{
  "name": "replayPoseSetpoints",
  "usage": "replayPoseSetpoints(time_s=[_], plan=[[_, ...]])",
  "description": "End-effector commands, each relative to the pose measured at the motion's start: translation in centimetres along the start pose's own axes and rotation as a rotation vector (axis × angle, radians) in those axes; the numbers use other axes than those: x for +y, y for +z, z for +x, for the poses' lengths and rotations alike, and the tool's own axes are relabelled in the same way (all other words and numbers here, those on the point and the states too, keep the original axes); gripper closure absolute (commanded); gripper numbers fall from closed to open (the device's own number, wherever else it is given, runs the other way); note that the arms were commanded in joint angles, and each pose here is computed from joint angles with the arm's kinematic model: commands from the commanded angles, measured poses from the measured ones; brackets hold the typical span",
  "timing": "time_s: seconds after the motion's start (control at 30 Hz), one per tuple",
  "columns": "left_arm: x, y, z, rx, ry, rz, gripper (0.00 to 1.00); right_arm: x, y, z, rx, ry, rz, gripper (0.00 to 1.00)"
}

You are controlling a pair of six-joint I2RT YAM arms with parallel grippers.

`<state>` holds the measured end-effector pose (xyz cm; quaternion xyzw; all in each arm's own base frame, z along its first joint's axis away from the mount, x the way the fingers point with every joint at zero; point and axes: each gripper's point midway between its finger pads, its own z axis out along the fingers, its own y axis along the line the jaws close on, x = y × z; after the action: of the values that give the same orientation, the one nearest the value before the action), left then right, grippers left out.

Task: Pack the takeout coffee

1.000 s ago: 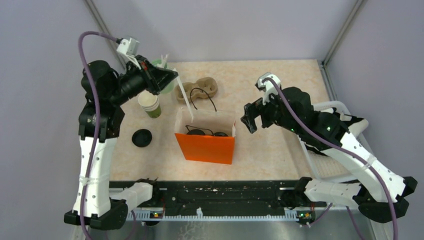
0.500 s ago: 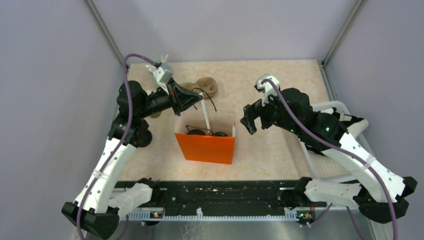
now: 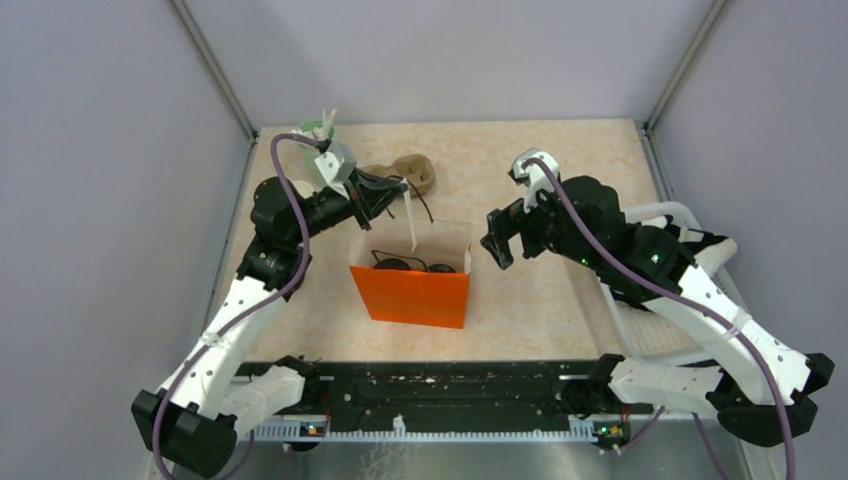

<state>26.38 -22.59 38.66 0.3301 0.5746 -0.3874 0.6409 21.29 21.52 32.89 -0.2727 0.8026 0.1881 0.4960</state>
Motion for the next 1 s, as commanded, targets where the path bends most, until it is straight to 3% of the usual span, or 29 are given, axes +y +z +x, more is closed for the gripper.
replayPoseSetpoints(time_s=[0.0,0.5,0.73,0.77,0.9,0.97], plan=[[0.0,0.5,-0.8,-0.089,0.080,0.026,1.00,-0.1,-0.5,-1.3,-0.041,0.005,0.000,0.01],[0.2,-1.6,8.3,0.027,-0.020,-0.034,1.00,0.4,0.3,-0.1,-0.012,0.003,-0.028,0.01],[0.4,-1.8,9.8,0.037,-0.042,-0.049,0.99,0.5,0.3,0.0,-0.012,0.012,-0.034,0.01],[0.5,-1.8,10.1,0.040,-0.045,-0.055,0.96,0.6,0.4,0.1,-0.011,0.015,-0.034,0.01],[0.4,-2.1,9.7,0.043,-0.072,-0.071,0.62,0.5,0.3,0.2,-0.012,0.022,-0.034,0.01],[0.0,-2.2,8.6,0.042,-0.085,-0.067,0.50,0.5,0.2,0.3,-0.011,0.025,-0.032,0.01]])
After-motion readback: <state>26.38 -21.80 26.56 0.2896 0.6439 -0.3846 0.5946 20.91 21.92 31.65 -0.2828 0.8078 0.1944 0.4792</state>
